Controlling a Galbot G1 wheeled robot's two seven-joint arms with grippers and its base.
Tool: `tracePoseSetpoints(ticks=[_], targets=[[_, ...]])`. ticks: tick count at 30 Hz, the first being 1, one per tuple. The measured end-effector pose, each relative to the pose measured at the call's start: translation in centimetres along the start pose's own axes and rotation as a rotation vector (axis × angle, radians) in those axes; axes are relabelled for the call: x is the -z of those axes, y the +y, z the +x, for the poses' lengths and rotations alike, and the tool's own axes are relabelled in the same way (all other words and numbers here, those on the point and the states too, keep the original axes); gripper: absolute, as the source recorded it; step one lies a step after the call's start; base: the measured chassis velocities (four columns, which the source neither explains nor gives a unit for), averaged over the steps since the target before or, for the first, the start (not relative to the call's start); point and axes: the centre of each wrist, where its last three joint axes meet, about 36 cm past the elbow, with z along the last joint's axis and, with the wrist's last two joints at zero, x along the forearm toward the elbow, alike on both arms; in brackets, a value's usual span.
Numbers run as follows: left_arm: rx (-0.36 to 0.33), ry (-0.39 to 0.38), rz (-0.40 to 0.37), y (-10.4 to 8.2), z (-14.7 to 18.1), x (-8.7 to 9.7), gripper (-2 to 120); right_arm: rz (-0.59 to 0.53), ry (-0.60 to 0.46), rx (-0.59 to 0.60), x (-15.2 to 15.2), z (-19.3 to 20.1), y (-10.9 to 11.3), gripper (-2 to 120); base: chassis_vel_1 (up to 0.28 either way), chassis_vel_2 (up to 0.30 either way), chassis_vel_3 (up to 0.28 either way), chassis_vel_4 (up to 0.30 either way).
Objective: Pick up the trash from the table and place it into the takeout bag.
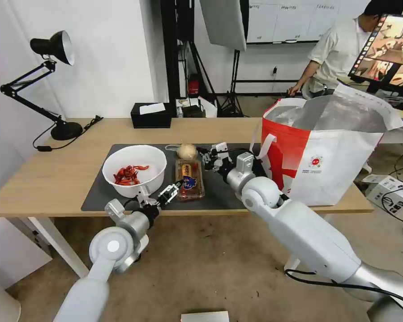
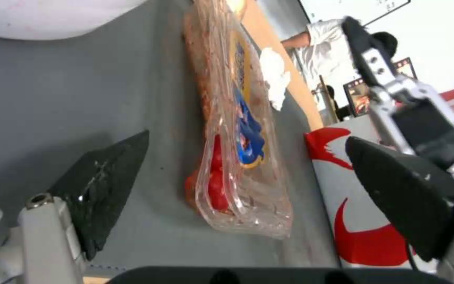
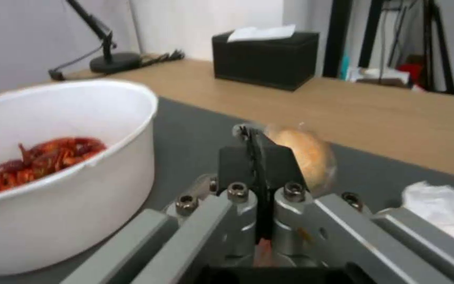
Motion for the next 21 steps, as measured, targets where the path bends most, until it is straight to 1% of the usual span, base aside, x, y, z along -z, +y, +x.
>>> tracePoseSetpoints(ticks=[3, 6, 10, 21], targets=[[0.001, 0.000, 0.001, 0.0, 0.0, 0.0, 100, 0.003, 0.016, 0.008, -0.2, -0.5, 0.2, 0, 0.000, 0.000, 0.000, 0.000], [-0.001, -0.001, 0.002, 0.0, 0.1, -0.1, 100, 0.015, 0.063, 0.021, -0.8, -2.0, 0.6, 0, 0.000, 0.000, 0.000, 0.000], [-0.005, -0.005, 0.005, -0.1, 0.2, 0.1, 100, 0.028, 0.103, 0.020, -1.2, -2.8, 0.6, 0, 0.000, 0.000, 0.000, 0.000], [-0.004, -0.011, 0.008, 0.1, 0.3, 0.2, 100, 0.031, 0.134, 0.020, -2.1, -3.2, 0.5, 0, 0.000, 0.000, 0.000, 0.000]])
